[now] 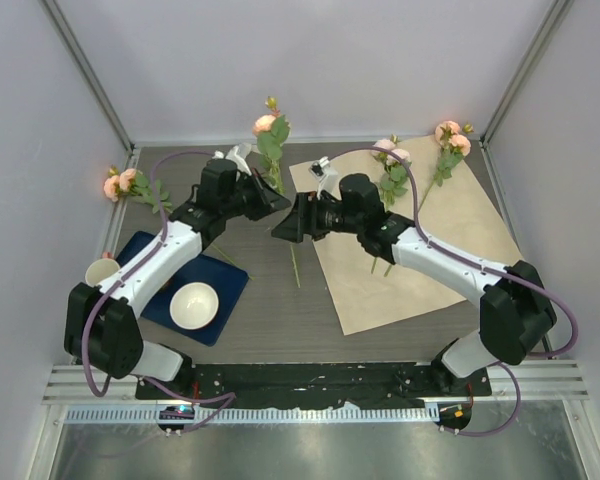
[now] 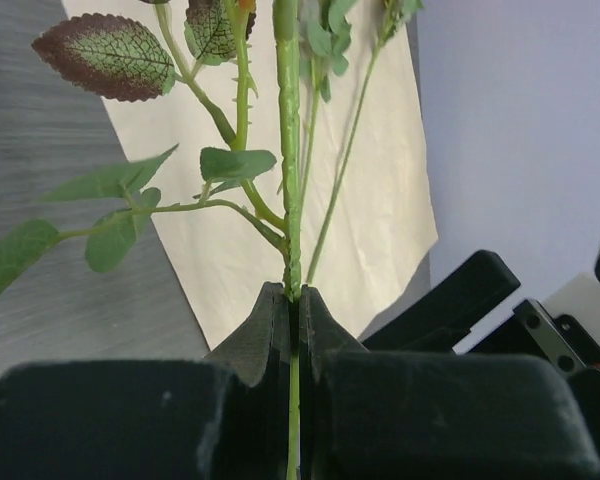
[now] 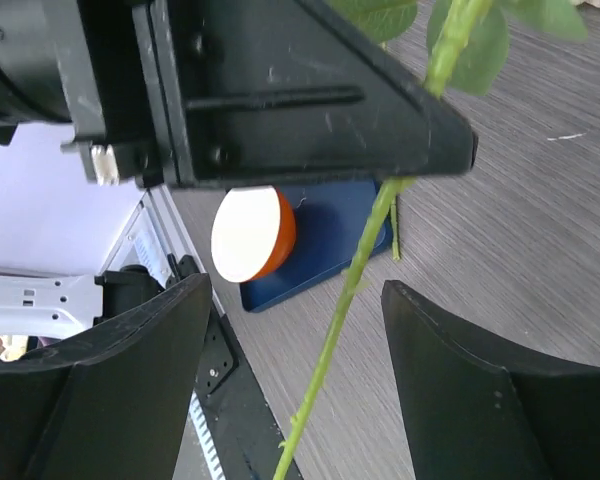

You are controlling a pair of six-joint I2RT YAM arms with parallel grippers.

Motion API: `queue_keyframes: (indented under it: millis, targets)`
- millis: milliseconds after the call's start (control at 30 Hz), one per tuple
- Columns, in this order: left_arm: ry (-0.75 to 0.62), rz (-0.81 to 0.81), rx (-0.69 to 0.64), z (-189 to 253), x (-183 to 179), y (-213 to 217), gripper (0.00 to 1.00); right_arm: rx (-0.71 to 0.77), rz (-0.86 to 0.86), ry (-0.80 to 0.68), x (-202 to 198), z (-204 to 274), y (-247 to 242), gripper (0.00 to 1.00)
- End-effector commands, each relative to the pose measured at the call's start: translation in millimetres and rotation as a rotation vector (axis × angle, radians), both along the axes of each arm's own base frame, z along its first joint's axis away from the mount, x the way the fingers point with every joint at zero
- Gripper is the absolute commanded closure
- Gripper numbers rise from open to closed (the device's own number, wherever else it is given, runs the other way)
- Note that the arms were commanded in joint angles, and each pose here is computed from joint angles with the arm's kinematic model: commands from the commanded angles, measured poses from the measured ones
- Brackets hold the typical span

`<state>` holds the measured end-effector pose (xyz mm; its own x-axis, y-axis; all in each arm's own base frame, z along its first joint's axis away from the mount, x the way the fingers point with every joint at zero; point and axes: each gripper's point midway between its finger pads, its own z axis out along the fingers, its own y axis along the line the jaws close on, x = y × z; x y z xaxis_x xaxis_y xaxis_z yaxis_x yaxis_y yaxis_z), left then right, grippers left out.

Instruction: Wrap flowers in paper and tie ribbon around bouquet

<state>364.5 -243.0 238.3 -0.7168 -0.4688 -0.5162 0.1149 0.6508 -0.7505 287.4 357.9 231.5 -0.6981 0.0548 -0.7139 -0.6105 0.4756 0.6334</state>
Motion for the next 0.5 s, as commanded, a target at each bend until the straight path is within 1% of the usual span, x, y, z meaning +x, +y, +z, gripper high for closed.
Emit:
queue_keyframes:
  millis: [0,33,67,100,133,167,200,233,267,300,333,367,400,433,467]
  targets:
    - [-0.085,-0.083,-0.097,32.0,-7.3,-25.7,1.0,0.089,-0.053,-0.032,3.7,21.8,-4.6,0.29]
    - [-0.096,-0.11,-0.12,36.1,-11.3,-33.7,1.0,0.077,-0.064,-0.022,3.9,16.4,-6.5,0.36]
    - [-0.089,-0.115,-0.128,33.8,-14.2,-36.6,1.0,0.071,-0.068,-0.019,3.9,14.1,-7.4,0.49]
    - [-0.082,-0.122,-0.133,33.4,-16.6,-39.1,1.0,0.071,-0.092,-0.027,6.2,15.7,-10.2,0.74]
    - [-0.104,-0.136,-0.143,38.9,-17.4,-43.7,1.0,0.06,-0.117,-0.02,8.1,11.0,-14.0,0.91]
    - [-0.105,-0.138,-0.143,39.6,-16.2,-44.6,1.0,0.05,-0.156,-0.025,13.1,10.9,-19.9,0.99]
    - [-0.104,-0.145,-0.144,41.5,-16.4,-46.3,0.93,0.031,-0.2,-0.02,14.8,10.0,-29.1,1.0]
    - [-0.06,-0.139,-0.109,31.9,-18.0,-42.0,0.77,-0.007,-0.329,-0.023,30.1,2.9,-48.8,1.0]
    - [-0.065,-0.11,-0.086,38.3,-11.9,-37.3,0.61,-0.035,-0.45,-0.006,46.1,-2.9,-75.7,0.99]
    - [-0.057,-0.093,-0.06,37.2,-9.8,-32.1,0.43,-0.083,-0.557,0.04,54.2,-17.1,-104.8,1.0]
    - [-0.026,-0.063,-0.021,30.4,-9.5,-20.6,0.37,-0.096,-0.685,0.065,61.6,-24.4,-138.1,0.99]
    - [-0.023,-0.029,-0.004,27.3,-6.0,-12.1,0.34,-0.108,-0.743,0.088,67.2,-31.3,-159.7,0.99]
    - [-0.033,-0.013,-0.007,30.4,-6.3,-5.1,0.34,-0.145,-0.858,0.137,78.9,-44.3,-206.2,1.0]
    - [-0.042,0.017,-0.014,29.9,0.2,6.0,0.34,-0.189,-0.89,0.147,82.3,-52.1,-225.5,1.0]
    - [-0.009,0.035,-0.019,17.4,-0.2,12.5,0.33,-0.227,-0.928,0.153,86.0,-57.8,-245.2,0.99]
